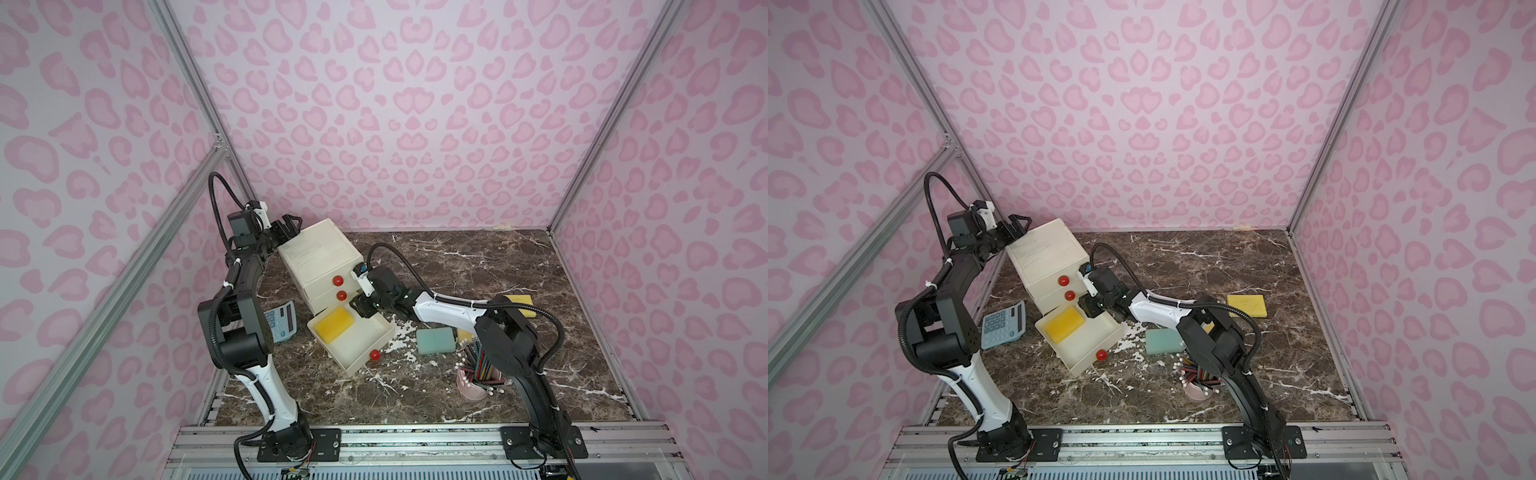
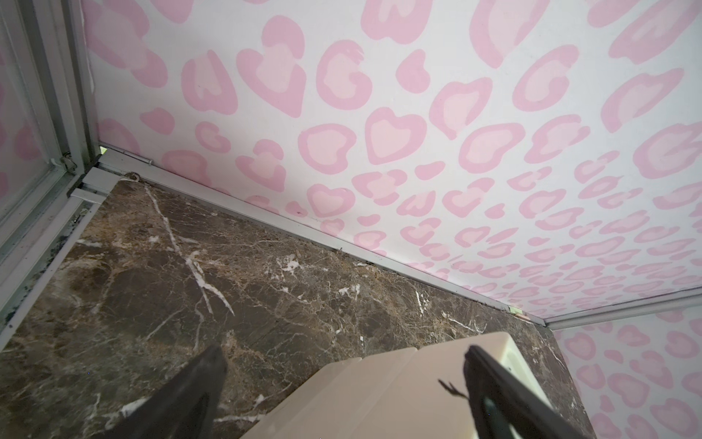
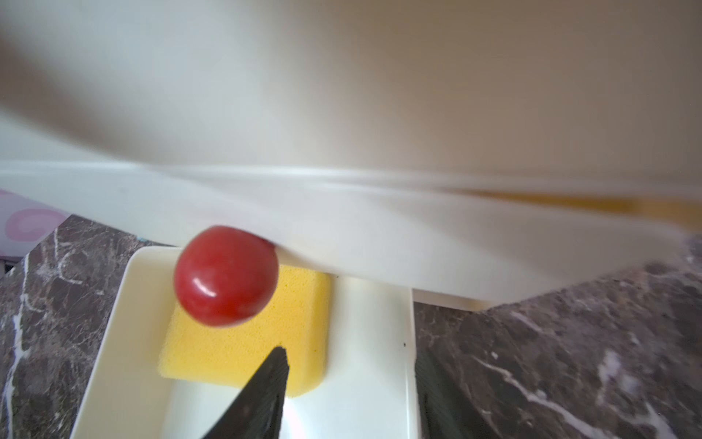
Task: Take the sponge out of the drawer
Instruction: Adjust the storage box at the center of the board, then pick up the sponge from the drawer.
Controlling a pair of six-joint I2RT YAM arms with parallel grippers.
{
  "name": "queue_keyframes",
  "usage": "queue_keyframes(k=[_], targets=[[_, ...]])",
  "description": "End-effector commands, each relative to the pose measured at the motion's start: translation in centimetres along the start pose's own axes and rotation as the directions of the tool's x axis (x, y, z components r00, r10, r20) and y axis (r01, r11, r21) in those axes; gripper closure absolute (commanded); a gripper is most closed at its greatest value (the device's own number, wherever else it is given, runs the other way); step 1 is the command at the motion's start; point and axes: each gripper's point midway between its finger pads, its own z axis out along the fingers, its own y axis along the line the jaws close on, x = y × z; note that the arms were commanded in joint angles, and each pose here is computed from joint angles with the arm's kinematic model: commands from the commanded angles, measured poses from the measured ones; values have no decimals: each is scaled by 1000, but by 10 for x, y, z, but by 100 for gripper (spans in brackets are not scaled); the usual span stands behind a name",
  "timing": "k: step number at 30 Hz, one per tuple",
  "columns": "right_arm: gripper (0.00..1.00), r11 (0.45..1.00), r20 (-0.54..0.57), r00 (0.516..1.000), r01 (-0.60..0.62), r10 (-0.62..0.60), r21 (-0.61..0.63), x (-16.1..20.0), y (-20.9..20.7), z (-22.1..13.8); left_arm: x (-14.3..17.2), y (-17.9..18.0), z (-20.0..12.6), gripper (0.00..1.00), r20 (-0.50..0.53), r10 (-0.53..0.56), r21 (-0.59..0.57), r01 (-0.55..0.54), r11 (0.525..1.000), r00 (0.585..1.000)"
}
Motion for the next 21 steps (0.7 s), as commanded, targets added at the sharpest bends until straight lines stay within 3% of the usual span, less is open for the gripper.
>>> queue_keyframes(k=[1,8,21], targets=[[44,998,-29,998,60,-61,-20,8,18,-2,10,5,3,1,-39,-18,-9,17,1000,999],[45,999,-99,994,38,-37,9,30,30,-3,10,5,3,1,-40,-20,-8,20,1000,999],[41,993,3,997,-78,78,-85,34,30,5,11,6,4,1,-39,-23,-9,22,1000,999]])
